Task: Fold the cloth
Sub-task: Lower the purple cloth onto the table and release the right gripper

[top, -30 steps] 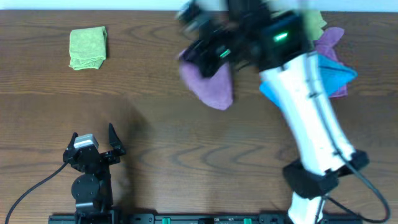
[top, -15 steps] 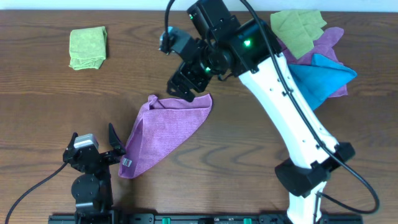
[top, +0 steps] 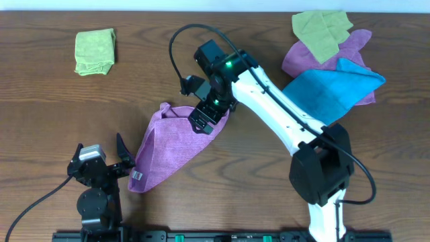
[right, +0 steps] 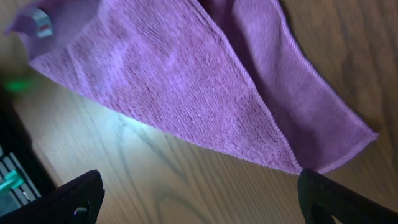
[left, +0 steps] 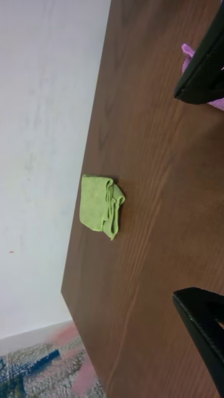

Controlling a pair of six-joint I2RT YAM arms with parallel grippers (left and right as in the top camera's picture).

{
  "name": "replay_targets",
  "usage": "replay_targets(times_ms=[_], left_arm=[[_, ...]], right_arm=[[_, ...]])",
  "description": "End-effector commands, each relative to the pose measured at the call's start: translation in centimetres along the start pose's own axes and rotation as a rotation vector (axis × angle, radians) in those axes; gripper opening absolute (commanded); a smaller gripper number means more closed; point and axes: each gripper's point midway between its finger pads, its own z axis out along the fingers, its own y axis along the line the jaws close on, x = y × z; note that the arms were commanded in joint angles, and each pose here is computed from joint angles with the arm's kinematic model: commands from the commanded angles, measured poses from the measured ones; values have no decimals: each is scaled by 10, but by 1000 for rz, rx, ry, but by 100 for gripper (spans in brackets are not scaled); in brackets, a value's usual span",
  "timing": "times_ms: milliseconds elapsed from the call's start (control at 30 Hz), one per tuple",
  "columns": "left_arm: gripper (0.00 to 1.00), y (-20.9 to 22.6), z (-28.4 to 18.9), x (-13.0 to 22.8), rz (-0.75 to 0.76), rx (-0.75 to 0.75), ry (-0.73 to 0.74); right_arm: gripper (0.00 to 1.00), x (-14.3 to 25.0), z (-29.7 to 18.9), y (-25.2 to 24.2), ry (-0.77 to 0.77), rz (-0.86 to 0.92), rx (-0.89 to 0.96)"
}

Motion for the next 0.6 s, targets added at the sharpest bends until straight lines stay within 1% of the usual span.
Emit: replay_targets(times_ms=[0, 100, 233, 300, 367, 500, 533, 567], left_arm=[[95, 7, 2, 18, 11, -34, 40], [95, 7, 2, 17, 10, -34, 34], [95, 6, 3, 16, 9, -33, 31], [96, 6, 3, 16, 9, -29, 32], [95, -9, 2, 13, 4, 57, 24], [95, -60, -9, -10, 1, 356, -67], [95, -69, -13, -16, 6, 414, -88], [96, -72, -15, -22, 11, 433, -115]], right_arm=[[97, 8, -5, -19, 1, 26, 20], [97, 14, -10, -24, 5, 55, 5], [98, 14, -30, -36, -58, 98, -16], [98, 15, -37, -41, -74, 85, -6], [96, 15, -46, -41, -92, 82, 3], [96, 10, -64, -37, -144, 62, 26], [96, 9, -71, -38, -158, 60, 35], [96, 8, -82, -38, -183, 59, 48]])
